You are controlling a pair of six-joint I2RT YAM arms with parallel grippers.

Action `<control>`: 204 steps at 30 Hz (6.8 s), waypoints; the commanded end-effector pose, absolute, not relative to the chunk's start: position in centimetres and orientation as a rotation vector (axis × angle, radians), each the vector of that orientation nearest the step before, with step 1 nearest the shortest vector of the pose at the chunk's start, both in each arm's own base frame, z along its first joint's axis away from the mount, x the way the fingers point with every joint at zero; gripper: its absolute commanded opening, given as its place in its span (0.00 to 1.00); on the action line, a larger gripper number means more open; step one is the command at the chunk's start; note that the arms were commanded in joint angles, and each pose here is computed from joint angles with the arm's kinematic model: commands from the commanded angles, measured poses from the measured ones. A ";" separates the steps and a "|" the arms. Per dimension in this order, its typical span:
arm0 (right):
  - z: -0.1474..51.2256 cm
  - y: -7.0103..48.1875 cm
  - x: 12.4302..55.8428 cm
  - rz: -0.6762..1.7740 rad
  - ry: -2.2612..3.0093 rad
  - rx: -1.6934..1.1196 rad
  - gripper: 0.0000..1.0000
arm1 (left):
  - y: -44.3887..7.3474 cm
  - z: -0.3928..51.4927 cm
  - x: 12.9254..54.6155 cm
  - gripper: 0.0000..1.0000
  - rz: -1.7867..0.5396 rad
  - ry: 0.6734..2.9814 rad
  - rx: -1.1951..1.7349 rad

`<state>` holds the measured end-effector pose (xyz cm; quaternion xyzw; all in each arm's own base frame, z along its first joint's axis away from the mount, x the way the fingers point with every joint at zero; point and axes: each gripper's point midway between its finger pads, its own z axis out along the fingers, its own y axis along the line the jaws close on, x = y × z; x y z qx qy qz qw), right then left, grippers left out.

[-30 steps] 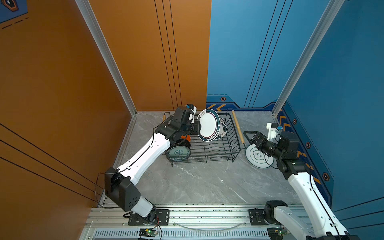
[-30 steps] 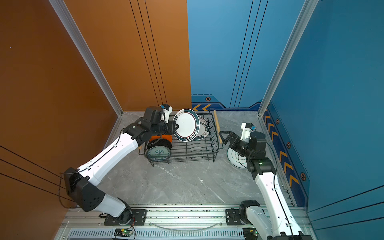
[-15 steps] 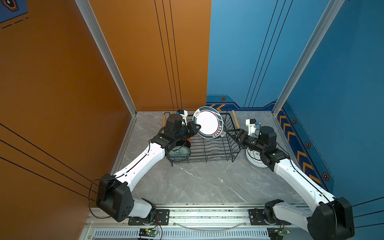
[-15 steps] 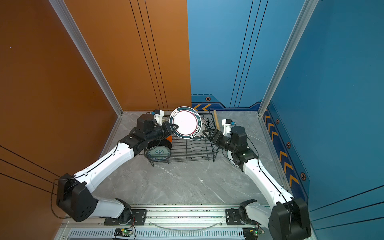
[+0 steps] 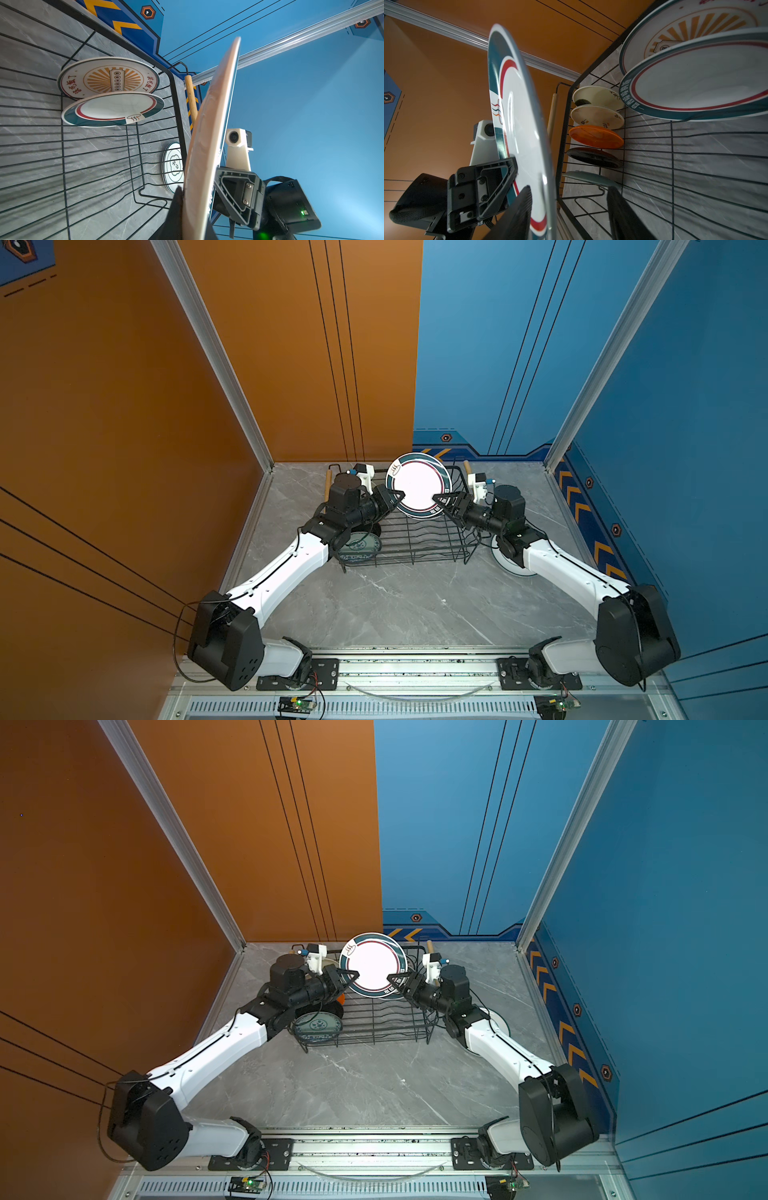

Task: Unload the plates from the dish rack
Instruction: 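Grasp the plate's rim with the right gripper beside the left gripper, then open the left gripper while the right carries the plate toward the stack, then lower the plate onto the plate stack with the right gripper while the left returns, then open the right gripper above the stack while the left reaches into the rack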

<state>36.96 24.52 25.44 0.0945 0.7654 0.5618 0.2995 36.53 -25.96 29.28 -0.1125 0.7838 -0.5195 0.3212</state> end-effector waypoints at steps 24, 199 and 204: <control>28.9 26.8 37.8 1.694 1.879 0.178 0.05 | -27.7 28.5 36.0 0.29 -1.452 2.068 -0.206; 6.6 -7.4 29.7 0.194 2.507 1.011 1.00 | -28.9 21.4 42.7 0.97 -0.214 2.062 1.113; 7.9 -7.7 30.0 0.198 2.488 0.995 1.00 | -29.7 20.6 44.6 0.95 -0.260 2.070 1.151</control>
